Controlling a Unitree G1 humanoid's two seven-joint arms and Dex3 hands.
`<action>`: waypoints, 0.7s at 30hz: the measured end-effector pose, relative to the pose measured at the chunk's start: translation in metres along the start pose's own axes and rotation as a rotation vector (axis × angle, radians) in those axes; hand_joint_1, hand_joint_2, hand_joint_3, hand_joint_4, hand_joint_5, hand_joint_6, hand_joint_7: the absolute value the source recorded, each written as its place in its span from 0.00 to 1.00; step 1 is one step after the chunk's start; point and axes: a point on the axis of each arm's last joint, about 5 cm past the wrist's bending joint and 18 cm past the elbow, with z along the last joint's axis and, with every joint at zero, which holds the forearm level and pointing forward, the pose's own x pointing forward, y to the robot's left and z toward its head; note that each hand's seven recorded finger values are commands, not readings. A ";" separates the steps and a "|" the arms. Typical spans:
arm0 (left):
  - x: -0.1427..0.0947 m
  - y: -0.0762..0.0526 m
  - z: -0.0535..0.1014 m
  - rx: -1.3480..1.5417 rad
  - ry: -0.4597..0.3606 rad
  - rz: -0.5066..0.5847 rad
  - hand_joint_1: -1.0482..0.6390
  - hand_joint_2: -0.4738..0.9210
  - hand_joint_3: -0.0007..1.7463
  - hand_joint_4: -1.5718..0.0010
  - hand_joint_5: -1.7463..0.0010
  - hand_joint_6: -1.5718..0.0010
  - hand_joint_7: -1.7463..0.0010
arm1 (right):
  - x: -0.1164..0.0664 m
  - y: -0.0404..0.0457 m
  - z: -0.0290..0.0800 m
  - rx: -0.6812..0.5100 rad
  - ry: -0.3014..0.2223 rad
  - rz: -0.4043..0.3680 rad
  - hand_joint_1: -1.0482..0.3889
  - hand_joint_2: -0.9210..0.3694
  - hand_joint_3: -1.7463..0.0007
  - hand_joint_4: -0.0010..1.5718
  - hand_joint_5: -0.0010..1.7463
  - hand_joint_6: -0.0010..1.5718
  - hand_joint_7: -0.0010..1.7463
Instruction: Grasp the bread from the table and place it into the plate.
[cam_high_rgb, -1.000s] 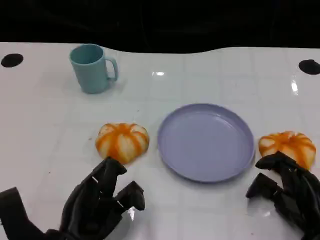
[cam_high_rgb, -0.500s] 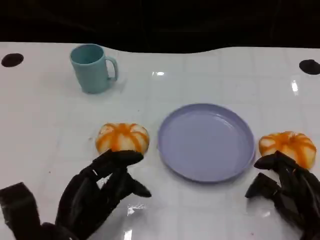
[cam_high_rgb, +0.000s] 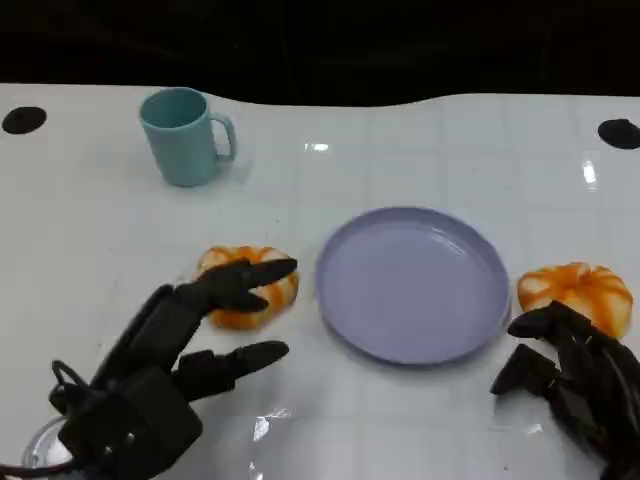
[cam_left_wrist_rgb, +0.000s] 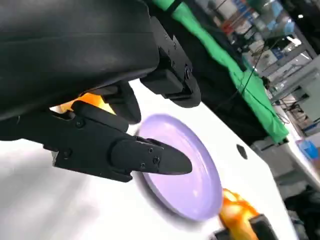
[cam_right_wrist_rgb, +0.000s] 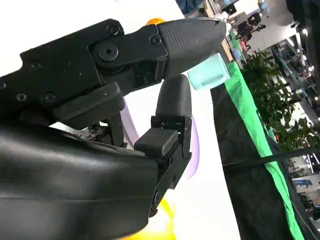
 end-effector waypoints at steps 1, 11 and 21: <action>0.001 0.001 0.001 0.044 -0.002 -0.004 0.30 1.00 0.02 0.89 0.60 0.71 0.99 | 0.000 0.0000 0.000 0.001 0.000 0.000 0.35 0.00 0.87 0.41 0.90 0.40 0.67; 0.012 0.009 0.013 0.520 0.027 -0.062 0.26 0.99 0.00 0.93 0.83 0.80 1.00 | 0.002 -0.0002 0.000 -0.003 -0.004 0.005 0.34 0.00 0.86 0.41 0.91 0.40 0.67; 0.026 0.009 0.021 0.774 0.123 -0.115 0.29 0.98 0.00 0.99 0.90 0.87 1.00 | 0.002 -0.0010 0.001 0.001 0.000 -0.002 0.35 0.00 0.87 0.42 0.89 0.42 0.66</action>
